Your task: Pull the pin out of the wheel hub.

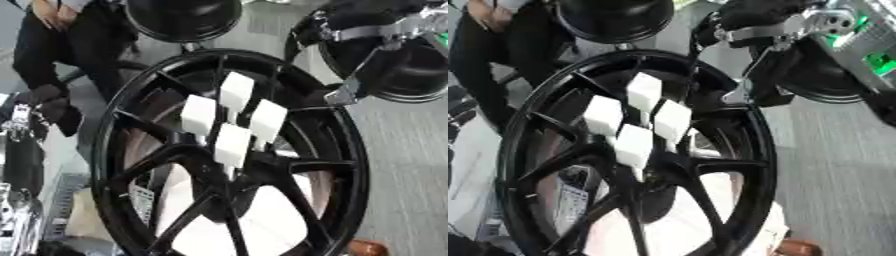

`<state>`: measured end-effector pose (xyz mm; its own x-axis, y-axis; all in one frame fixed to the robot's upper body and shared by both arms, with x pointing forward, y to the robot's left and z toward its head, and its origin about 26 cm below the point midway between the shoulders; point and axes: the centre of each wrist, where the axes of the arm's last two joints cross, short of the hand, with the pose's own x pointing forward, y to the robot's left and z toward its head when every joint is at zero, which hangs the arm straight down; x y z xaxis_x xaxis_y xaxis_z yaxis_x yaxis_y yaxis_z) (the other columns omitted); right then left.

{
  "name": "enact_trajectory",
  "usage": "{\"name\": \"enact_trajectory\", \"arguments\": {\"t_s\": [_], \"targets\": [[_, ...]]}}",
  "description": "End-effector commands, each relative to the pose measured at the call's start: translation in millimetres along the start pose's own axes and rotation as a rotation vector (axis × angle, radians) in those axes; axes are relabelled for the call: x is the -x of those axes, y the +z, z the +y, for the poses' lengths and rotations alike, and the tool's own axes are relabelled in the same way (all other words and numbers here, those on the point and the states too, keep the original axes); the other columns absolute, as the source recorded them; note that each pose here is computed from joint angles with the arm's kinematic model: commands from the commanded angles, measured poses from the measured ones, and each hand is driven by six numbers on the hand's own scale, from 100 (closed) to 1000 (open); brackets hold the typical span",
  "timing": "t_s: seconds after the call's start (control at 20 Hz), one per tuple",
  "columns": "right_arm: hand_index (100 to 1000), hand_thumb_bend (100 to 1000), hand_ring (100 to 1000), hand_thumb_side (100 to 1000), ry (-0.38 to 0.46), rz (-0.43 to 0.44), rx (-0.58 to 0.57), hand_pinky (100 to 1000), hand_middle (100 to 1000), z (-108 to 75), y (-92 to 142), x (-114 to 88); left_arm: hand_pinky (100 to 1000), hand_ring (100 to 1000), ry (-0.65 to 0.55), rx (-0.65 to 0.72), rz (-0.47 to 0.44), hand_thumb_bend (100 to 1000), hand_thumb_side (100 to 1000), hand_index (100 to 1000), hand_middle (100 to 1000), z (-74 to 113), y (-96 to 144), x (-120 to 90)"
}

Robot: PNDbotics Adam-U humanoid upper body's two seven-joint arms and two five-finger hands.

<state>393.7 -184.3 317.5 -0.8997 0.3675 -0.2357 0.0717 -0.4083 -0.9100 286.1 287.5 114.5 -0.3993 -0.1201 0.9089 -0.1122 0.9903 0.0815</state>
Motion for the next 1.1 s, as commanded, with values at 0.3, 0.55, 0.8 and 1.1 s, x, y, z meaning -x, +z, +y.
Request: {"name": "enact_trajectory", "arguments": {"t_s": [0.3,0.55,0.8,1.1], "targets": [[842,401,860,449,0.097,-0.143,-0.115,916,789,-9.3,2,2,893,807,-0.026,0.017,-0.039,100,865,810,787,2.5,-5,-10],[841,411,865,426,0.115,-0.195,-0.113,917,791,-11.0,-2,-4,893,807,-0.028,0.019,-0.038,100,865,806,788,2.6,-5,-10],[841,395,865,425,0.124,-0.242,-0.111,918,791,-11.6,-6,-12,893,807,-0.027,0.023,-0.04,100,865,804,786,2.3,-6,-10],[839,366,864,438,0.117,-0.285,-0.113,918,788,-9.0,-11,-19,893,807,-0.024,0.022,-0.046,100,863,804,784,2.1,-8,-12]]}}
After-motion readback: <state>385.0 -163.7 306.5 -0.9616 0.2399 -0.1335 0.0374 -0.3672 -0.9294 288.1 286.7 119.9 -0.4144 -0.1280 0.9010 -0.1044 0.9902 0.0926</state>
